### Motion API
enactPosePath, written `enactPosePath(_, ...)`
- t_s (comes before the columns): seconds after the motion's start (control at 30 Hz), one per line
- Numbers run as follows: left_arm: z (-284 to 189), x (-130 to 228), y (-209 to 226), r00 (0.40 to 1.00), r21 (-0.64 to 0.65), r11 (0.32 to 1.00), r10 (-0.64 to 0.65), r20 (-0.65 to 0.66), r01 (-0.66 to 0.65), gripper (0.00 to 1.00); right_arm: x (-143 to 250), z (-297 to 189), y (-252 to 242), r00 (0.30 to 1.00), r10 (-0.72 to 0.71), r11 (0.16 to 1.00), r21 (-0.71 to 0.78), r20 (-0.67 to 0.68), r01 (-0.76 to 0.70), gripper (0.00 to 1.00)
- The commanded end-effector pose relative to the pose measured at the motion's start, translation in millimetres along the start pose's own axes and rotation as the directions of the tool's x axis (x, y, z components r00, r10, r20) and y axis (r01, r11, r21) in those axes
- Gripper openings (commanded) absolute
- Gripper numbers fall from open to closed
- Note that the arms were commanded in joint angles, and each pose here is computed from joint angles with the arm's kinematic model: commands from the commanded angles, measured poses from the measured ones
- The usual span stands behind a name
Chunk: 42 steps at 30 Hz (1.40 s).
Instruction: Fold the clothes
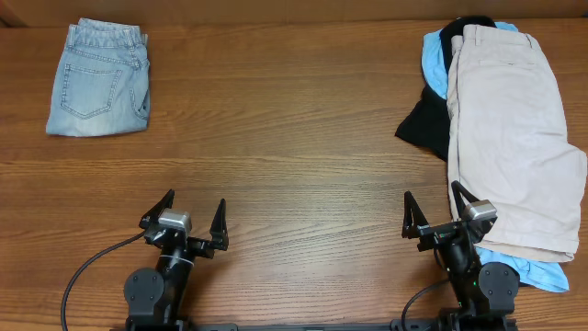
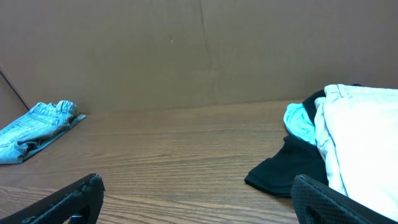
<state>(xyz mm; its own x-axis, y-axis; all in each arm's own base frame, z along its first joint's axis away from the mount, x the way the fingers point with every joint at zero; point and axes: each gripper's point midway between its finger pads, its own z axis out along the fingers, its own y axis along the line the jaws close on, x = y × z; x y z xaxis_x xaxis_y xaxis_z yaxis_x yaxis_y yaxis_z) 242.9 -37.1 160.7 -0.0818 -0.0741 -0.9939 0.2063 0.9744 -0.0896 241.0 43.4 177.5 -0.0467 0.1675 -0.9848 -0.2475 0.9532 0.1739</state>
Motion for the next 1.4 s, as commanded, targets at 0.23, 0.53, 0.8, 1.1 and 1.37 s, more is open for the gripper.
enactPosePath(0.23,-0.2,-0.6,-0.6,1.000,0.001,1.000,-0.011,0.010,0.011,1.00,2.0,0.1,1.9,1.000,-0.001,1.000,-0.012,0.003,0.001,1.00)
enactPosePath(0.53,-0.2,-0.6,-0.6,1.000,0.001,1.000,-0.011,0.010,0.011,1.00,1.9,0.1,1.9,1.000,-0.001,1.000,-0.012,0.003,0.001,1.00)
enactPosePath(0.8,-0.2,-0.6,-0.6,1.000,0.001,1.000,-0.011,0.010,0.011,1.00,2.0,0.1,1.9,1.000,-0.001,1.000,-0.012,0.003,0.001,1.00)
enactPosePath(1.1,-0.2,-0.6,-0.6,1.000,0.001,1.000,-0.011,0.010,0.011,1.00,1.8,0.1,1.1,1.000,-0.002,1.000,-0.007,0.004,0.002,1.00)
enactPosePath(1.37,-0.2,-0.7,-0.7,1.000,0.002,1.000,-0.011,0.010,0.011,1.00,2.1,0.1,3.6,1.000,-0.001,1.000,-0.022,0.002,0.001,1.00)
